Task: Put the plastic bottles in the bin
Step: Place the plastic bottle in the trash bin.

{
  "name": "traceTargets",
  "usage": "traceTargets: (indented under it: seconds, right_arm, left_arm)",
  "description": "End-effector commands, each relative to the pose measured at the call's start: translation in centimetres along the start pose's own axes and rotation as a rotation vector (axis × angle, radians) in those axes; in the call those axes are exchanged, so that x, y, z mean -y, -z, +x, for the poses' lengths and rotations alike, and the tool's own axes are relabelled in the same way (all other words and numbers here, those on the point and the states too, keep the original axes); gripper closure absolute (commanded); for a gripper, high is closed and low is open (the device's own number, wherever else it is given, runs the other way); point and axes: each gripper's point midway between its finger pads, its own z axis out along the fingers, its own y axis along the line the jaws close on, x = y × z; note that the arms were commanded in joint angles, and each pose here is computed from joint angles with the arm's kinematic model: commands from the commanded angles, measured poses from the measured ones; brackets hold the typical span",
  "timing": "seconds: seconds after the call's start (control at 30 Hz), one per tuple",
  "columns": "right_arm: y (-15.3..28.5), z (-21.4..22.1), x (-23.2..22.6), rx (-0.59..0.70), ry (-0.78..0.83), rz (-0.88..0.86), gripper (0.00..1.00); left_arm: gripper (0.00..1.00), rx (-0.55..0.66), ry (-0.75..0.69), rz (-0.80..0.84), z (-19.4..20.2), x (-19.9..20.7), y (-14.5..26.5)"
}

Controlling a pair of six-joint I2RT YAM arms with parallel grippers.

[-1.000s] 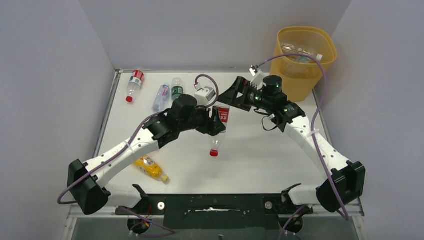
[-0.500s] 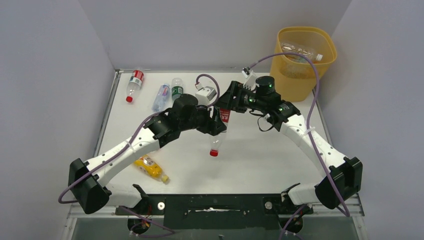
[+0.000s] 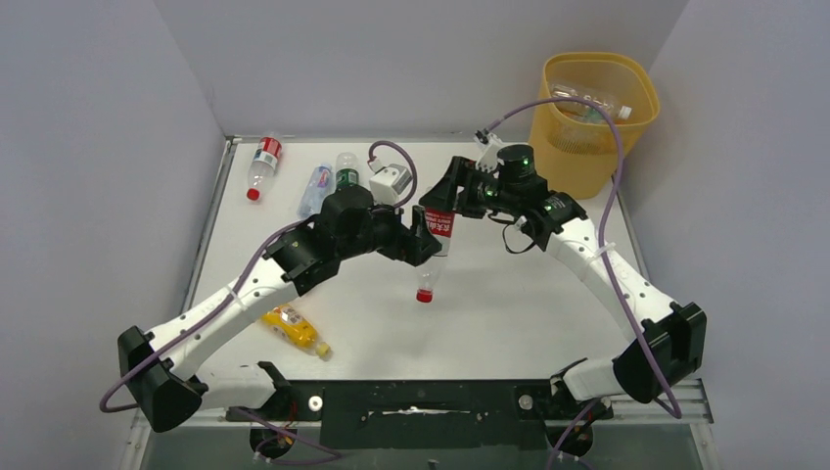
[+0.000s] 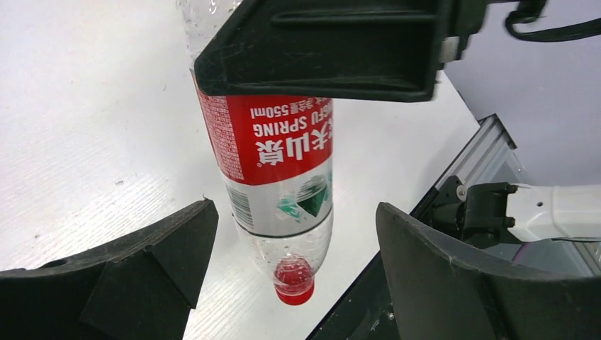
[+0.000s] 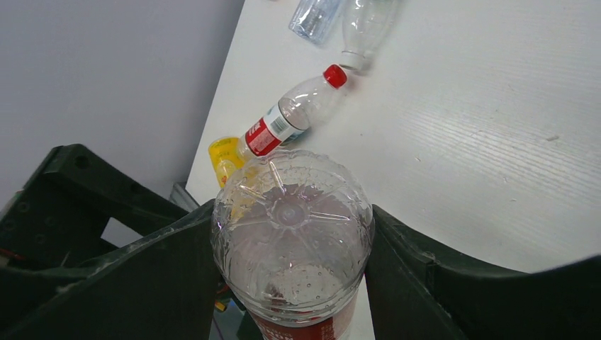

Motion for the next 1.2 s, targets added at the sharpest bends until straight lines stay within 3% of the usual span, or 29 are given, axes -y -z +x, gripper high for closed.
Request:
traceTargets:
  seconds: [0.0, 0.33, 0.67, 0.93, 1.17]
  right_arm:
    - [0.5, -2.3, -0.9, 0.065, 0.046, 0.005, 0.52]
    - [1.7, -4.2, 1.6, 0.099, 0.055, 0.102, 0.52]
    - [6.7, -11.0, 4.9, 0.209, 0.138, 0.311, 0.52]
    - [11.5, -20.5, 5.7, 0.416, 0.242, 0.469, 0.52]
    - [17.9, -28.4, 2.8, 0.751, 0.321, 0.475, 0.52]
  left_arm:
    - [0.17, 0.09, -0.012, 0.034, -3.0, 1.6, 2.2]
    - [0.16, 0.129, 0.018, -0.026, -3.9, 1.0, 5.1]
    - [0.15, 0.14, 0.033, -0.052, -4.5, 1.0, 7.4]
    - [0.15, 0.066, 0.01, -0.089, -2.5, -0.8, 6.5]
    - [0.15, 0.028, 0.023, -0.088, -1.3, -2.3, 6.2]
